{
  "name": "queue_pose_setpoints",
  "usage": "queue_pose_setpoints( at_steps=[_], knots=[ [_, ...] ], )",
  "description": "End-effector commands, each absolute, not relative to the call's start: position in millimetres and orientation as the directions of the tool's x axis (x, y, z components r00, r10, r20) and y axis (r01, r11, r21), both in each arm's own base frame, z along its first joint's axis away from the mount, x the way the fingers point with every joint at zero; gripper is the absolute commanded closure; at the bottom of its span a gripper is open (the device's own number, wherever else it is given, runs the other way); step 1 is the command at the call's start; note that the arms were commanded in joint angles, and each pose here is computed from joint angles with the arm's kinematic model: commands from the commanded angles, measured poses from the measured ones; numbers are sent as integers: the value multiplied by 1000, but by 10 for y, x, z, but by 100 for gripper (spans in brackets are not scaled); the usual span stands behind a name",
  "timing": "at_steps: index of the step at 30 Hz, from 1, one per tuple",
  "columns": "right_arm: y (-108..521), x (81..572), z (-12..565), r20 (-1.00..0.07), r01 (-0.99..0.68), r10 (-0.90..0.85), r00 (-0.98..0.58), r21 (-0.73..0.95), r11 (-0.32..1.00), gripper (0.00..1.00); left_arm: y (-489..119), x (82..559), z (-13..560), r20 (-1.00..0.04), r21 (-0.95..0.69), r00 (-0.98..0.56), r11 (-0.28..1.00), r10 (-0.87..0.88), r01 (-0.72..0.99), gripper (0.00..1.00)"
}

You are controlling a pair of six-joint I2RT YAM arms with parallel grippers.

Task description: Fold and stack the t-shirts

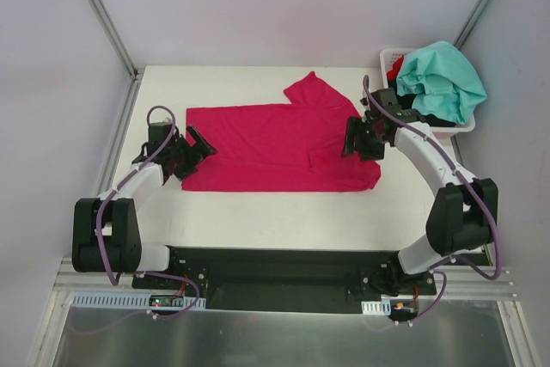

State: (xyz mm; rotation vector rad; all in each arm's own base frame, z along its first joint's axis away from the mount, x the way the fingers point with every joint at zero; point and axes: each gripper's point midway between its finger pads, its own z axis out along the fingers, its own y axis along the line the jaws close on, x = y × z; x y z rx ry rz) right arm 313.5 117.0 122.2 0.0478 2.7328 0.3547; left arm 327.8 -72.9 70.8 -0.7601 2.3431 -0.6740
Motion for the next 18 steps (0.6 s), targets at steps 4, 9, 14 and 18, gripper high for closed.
queue_pose_setpoints(
  at_steps=[4, 9, 14, 18],
  knots=[
    [1277, 3582, 1243, -398, -96, 49, -916, 337, 937, 45, -1058, 3370, 1010, -388, -637, -702, 724, -597, -264, 1],
    [1175, 4037, 1190, -401, -107, 59, -914, 379, 919, 45, -1227, 3349, 945, -366, -631, -733, 732, -573, -257, 1],
    [1000, 4258, 962, -335, -49, 100, -937, 410, 911, 46, -1241, 3339, 910, -363, -625, -737, 736, -570, -261, 1],
    [1003, 4321, 844, -306, -52, 95, -947, 439, 897, 46, -1239, 3343, 894, -362, -621, -738, 738, -569, -264, 1]
  ],
)
